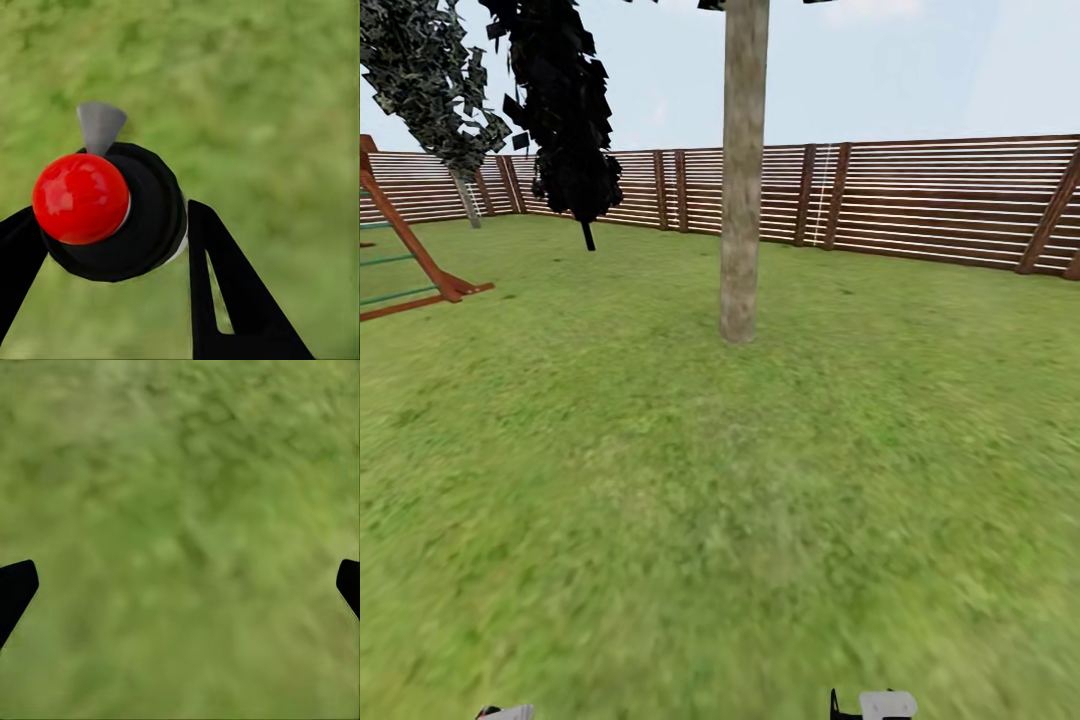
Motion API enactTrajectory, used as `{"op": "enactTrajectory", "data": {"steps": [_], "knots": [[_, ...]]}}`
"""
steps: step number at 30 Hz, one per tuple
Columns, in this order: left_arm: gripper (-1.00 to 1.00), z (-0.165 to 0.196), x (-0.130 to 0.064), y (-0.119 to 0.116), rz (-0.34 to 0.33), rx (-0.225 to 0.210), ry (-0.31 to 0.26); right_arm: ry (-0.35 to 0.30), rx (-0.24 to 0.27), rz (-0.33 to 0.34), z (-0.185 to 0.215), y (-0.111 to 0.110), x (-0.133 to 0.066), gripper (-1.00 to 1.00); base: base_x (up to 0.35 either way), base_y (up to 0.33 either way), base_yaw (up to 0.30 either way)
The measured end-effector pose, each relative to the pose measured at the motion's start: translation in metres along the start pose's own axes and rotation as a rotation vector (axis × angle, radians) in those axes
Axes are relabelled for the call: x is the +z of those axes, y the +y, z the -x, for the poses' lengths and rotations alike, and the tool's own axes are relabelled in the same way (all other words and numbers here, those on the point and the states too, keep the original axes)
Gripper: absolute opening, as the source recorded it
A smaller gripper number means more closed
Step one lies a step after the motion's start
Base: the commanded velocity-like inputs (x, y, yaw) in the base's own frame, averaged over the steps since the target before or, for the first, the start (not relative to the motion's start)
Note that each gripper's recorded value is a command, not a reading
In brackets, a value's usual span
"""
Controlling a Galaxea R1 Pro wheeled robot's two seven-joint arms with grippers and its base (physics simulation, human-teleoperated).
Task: In the garden, pick up the pesticide atomizer on the floor and spray pesticide onto both trees until each tree trunk is fully covered.
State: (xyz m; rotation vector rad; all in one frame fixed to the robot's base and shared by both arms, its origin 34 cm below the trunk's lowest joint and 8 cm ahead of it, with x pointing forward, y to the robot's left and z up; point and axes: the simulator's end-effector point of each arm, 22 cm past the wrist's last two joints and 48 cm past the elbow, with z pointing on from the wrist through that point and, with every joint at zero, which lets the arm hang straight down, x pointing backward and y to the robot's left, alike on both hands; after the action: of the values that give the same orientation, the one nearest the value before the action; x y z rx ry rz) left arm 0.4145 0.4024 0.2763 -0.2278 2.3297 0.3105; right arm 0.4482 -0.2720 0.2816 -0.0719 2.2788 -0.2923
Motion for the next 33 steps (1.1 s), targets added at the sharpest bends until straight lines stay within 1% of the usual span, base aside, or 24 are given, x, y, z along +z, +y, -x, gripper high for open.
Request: {"op": "enactTrajectory", "data": {"steps": [33], "knots": [[-1.00,-0.0019,-0.0006,0.0051,0.007,0.004,0.003,0.000,0.000,0.000,0.0000,0.0000,0.0000,1.00,0.334,0.000,0.000]]}}
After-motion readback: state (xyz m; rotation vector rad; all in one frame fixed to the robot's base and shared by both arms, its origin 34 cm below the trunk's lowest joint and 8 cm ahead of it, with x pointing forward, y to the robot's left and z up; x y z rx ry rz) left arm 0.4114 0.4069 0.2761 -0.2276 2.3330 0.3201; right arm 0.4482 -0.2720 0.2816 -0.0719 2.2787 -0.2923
